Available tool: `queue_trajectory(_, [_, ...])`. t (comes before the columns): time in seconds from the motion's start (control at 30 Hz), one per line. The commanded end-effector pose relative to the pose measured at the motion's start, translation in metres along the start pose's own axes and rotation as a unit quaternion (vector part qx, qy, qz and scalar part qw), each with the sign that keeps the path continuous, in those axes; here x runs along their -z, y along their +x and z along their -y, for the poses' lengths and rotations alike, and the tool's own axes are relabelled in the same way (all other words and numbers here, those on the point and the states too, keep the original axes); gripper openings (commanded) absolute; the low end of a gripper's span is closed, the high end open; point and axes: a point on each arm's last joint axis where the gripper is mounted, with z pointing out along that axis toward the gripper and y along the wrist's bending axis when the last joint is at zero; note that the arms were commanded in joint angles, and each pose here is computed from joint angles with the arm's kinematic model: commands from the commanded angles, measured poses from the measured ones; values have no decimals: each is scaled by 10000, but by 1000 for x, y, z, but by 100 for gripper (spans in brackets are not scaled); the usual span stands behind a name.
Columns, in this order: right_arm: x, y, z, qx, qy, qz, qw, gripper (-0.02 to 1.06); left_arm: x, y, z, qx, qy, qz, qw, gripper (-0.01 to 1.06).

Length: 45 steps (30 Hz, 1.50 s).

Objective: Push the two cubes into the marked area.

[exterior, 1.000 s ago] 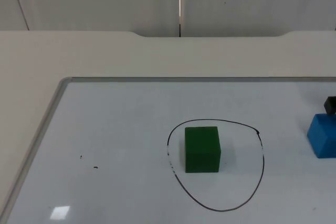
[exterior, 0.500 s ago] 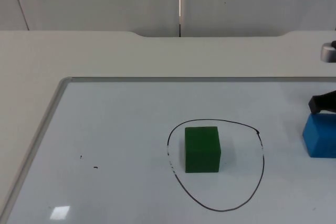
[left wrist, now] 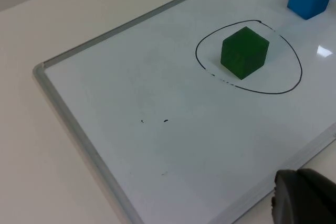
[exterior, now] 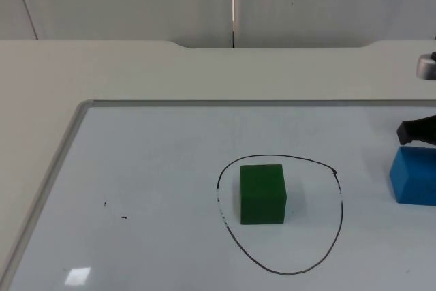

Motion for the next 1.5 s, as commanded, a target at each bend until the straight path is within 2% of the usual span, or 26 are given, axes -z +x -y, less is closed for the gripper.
queue_trajectory(0.0, [0, -2, -3, 48, -54, 48, 10000, 0, 0, 1, 0, 37, 20, 13, 10000, 0])
queue_trajectory(0.17, [0, -1, -6, 82, -69, 35, 9999, 0, 0, 1, 1, 46, 41, 15, 10000, 0])
queue_trajectory(0.4, [1, 3, -24, 198, -189, 56, 9996, 0, 0, 0, 1, 41, 49, 54, 10000, 0])
queue_trajectory(0.97, [1, 3, -26, -50, -290, 32, 9996, 0, 0, 0, 1, 41, 49, 54, 10000, 0])
queue_trajectory(1.2, [2, 5, -41, 138, -411, 196, 9989, 0, -1, 1, 0, -25, 164, 39, 9999, 0])
queue_trajectory(1.47, [2, 7, -49, 176, -462, 226, 9985, 0, -1, 1, 0, -29, 186, 39, 9998, 0])
